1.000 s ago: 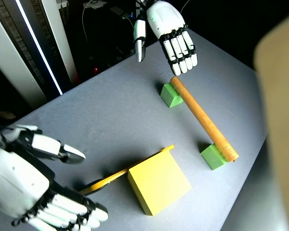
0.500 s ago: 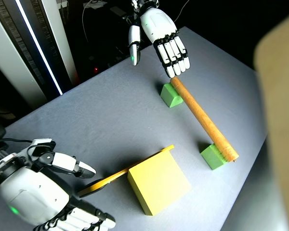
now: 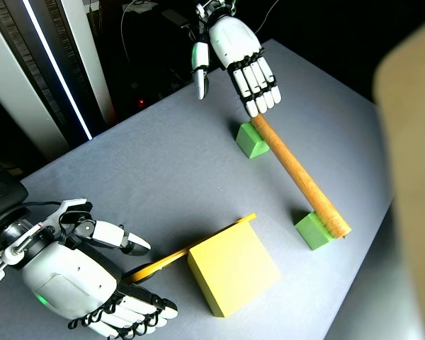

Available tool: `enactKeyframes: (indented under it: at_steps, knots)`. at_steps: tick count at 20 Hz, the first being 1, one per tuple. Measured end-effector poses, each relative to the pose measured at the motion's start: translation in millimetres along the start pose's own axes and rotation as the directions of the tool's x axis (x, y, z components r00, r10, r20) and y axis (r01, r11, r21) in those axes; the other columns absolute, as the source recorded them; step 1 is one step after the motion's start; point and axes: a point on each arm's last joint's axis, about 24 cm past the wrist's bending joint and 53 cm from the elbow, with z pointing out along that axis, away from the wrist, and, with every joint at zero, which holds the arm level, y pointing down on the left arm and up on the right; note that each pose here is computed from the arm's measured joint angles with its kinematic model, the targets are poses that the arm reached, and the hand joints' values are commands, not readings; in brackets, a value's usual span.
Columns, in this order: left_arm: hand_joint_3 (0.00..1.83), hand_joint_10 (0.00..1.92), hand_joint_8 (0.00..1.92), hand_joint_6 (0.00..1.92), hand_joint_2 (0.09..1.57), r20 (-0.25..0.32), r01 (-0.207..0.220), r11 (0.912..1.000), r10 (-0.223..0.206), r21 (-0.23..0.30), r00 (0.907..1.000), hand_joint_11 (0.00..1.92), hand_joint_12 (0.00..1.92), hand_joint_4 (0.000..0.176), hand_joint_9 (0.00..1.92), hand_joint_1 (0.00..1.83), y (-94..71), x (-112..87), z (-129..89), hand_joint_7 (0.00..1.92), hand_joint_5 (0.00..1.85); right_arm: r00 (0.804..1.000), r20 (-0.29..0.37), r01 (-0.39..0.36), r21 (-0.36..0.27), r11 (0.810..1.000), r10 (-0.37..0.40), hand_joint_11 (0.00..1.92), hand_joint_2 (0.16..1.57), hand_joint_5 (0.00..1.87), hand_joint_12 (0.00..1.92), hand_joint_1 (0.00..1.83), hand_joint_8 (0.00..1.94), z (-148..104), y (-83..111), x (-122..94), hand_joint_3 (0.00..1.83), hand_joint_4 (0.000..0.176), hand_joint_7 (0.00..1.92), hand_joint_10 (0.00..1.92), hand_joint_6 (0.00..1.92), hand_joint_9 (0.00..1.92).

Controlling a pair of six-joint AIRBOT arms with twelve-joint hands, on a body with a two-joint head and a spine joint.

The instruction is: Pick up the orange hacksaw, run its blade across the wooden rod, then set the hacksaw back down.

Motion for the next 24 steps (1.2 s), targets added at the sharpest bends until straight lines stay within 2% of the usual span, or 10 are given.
enactKeyframes:
  at_steps: [4,6,8,10,13,17,20,22,23,24]
  knots:
    - [0.00,0.01,0.00,0.00,1.22,0.003,-0.002,1.0000,0.002,-0.005,1.0000,0.00,0.33,0.000,0.09,0.00,3.9,1.2,2.7,0.10,0.12,0.999,-0.021,-0.028,0.015,1.000,0.028,0.00,1.10,0.27,0.63,1.14,0.00,4.2,-2.5,6.9,0.00,0.000,0.25,0.00,0.01,0.20]
    - [0.00,0.01,0.01,0.00,1.22,0.003,-0.001,1.0000,0.001,-0.008,1.0000,0.00,0.29,0.000,0.09,0.00,5.9,2.8,4.2,0.11,0.12,0.999,-0.029,-0.032,0.011,0.999,0.032,0.00,1.10,0.28,0.63,1.12,0.00,5.6,-0.2,9.8,0.00,0.000,0.25,0.00,0.01,0.20]
    - [0.00,0.01,0.01,0.00,1.21,0.010,-0.003,0.9999,0.003,-0.013,0.9999,0.00,0.37,0.000,0.12,0.00,10.3,1.9,6.8,0.13,0.13,0.998,-0.039,-0.041,0.009,0.999,0.041,0.00,1.11,0.28,0.69,1.11,0.00,6.2,2.5,13.8,0.00,0.000,0.26,0.01,0.00,0.23]
    - [0.00,0.00,0.00,0.00,1.21,0.006,0.003,0.9998,-0.003,-0.020,1.0000,0.00,0.26,0.000,0.08,0.00,12.4,4.5,7.7,0.09,0.10,0.998,-0.041,-0.041,0.007,0.999,0.042,0.00,1.07,0.36,0.89,1.15,0.01,6.3,3.3,14.7,0.00,0.000,0.33,0.02,0.01,0.32]
    - [0.00,0.00,0.01,0.00,1.21,0.004,0.001,0.9998,-0.001,-0.020,1.0000,0.00,0.25,0.000,0.09,0.00,14.7,6.1,9.8,0.11,0.13,0.998,-0.040,-0.042,0.008,0.999,0.042,0.00,1.12,0.38,0.87,1.12,0.01,6.6,3.2,13.9,0.01,0.000,0.36,0.01,0.00,0.35]
    - [0.00,0.01,0.00,0.01,1.21,-0.003,0.002,0.9998,-0.002,-0.017,1.0000,0.00,0.34,0.000,0.12,0.00,15.5,10.2,11.4,0.14,0.17,0.999,-0.035,-0.041,0.006,0.999,0.042,0.00,1.13,0.51,1.10,1.06,0.01,7.3,3.8,11.7,0.00,0.000,0.56,0.03,0.01,0.53]
    - [0.00,0.00,0.00,0.00,1.21,-0.003,0.000,0.9999,0.000,-0.016,1.0000,0.00,0.17,0.000,0.05,0.00,15.9,10.6,12.3,0.08,0.10,0.999,-0.035,-0.041,0.006,0.999,0.041,0.19,1.15,0.67,1.12,1.03,0.01,7.3,3.7,11.8,0.00,0.000,0.73,0.04,0.02,0.70]
    - [0.00,0.00,0.00,0.00,1.22,-0.013,0.003,0.9999,-0.003,-0.017,0.9999,0.00,0.35,0.000,0.11,0.00,16.2,14.4,12.6,0.14,0.15,0.999,-0.034,-0.041,0.005,0.999,0.041,0.44,1.13,0.84,1.05,1.06,0.02,7.5,3.9,11.2,0.00,0.000,0.94,0.06,0.02,0.89]
    - [0.00,0.00,0.00,0.00,1.22,-0.014,0.002,0.9999,-0.002,-0.014,0.9999,0.00,0.31,0.000,0.09,0.00,16.1,14.7,13.0,0.12,0.14,0.999,-0.033,-0.040,0.005,0.999,0.040,0.56,1.15,0.90,0.98,1.11,0.01,7.6,4.0,11.0,0.00,0.000,1.03,0.04,0.85,0.99]
    - [0.00,0.00,0.00,0.00,1.22,-0.012,-0.001,0.9999,0.001,-0.013,0.9999,0.00,0.31,0.000,0.09,0.00,16.8,13.9,13.7,0.12,0.14,0.999,-0.033,-0.039,0.005,0.999,0.040,0.56,1.15,0.90,0.98,1.11,0.01,7.6,4.0,10.9,0.00,0.000,1.03,0.04,0.85,0.99]
